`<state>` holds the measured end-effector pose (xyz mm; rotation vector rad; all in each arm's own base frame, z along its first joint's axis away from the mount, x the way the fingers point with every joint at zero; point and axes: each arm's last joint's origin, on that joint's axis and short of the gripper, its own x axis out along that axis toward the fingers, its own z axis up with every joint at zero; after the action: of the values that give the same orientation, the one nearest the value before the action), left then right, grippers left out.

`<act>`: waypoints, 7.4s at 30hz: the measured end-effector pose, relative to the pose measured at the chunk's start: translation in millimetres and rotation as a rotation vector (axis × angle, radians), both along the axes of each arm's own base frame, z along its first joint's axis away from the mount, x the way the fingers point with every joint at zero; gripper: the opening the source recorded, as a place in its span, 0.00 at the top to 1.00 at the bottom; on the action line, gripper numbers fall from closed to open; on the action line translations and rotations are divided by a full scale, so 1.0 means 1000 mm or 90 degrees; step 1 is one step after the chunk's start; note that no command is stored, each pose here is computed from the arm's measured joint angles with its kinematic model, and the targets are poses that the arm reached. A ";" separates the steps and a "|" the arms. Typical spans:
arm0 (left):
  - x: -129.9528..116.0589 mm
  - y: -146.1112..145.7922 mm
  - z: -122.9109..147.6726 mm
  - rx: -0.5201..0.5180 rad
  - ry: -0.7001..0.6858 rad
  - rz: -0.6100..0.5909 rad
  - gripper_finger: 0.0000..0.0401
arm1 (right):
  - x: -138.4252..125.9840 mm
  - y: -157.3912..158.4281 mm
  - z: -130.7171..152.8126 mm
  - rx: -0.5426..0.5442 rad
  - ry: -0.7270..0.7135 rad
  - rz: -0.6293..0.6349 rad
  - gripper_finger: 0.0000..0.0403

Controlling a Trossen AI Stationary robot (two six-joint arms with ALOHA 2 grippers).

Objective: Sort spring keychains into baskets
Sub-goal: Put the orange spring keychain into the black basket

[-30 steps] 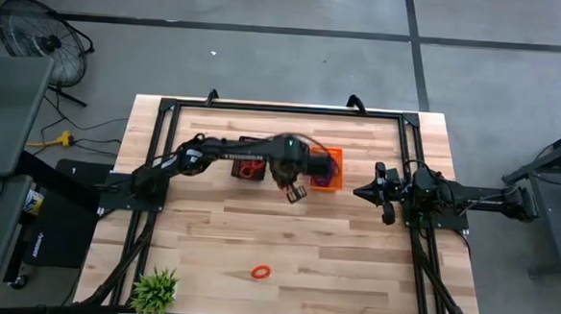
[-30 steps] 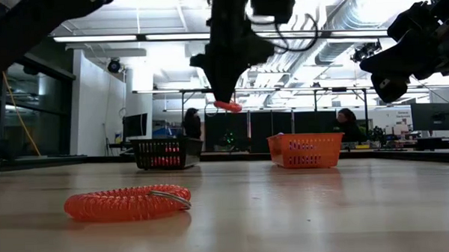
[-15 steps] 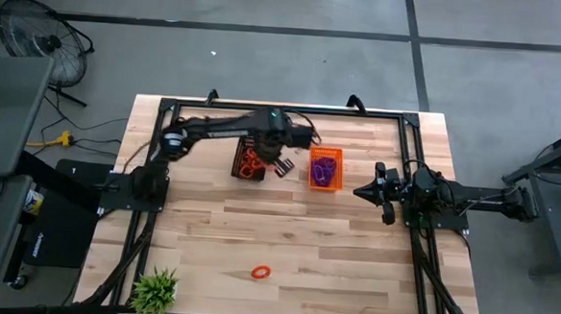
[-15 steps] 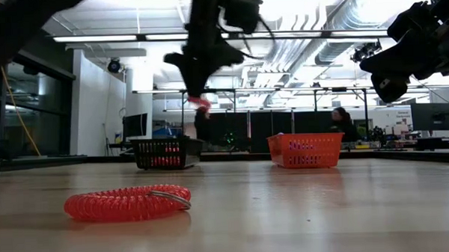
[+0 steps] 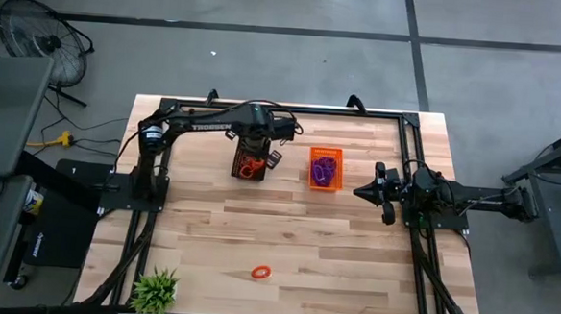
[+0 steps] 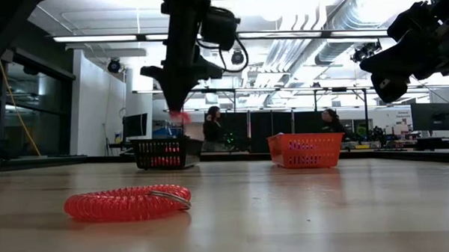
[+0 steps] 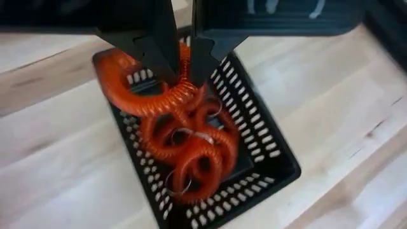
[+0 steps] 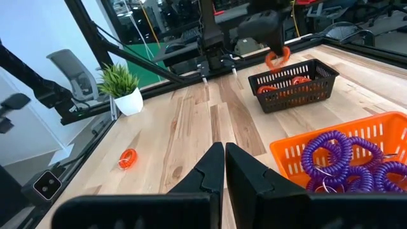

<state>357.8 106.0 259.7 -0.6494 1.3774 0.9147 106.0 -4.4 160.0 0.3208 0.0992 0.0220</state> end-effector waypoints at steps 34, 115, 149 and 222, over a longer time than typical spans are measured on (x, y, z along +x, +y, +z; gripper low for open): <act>-0.003 0.005 -0.033 -0.092 -0.011 -0.016 0.70 | 0.000 0.000 0.000 0.000 0.000 0.000 0.97; 0.019 -0.302 -0.071 -0.093 -0.131 -0.438 0.70 | 0.000 0.000 0.000 0.000 0.001 0.000 0.97; 0.021 -0.306 -0.083 -0.123 -0.118 -0.427 0.70 | 0.000 0.000 0.000 0.000 0.001 0.000 0.97; 0.014 -0.218 -0.016 -0.111 -0.110 -0.289 0.94 | 0.000 0.000 0.000 0.000 0.000 0.000 0.97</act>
<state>372.0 -111.6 243.3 -0.5022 1.3805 0.3726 106.0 -4.4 160.0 0.3207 0.0991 0.0222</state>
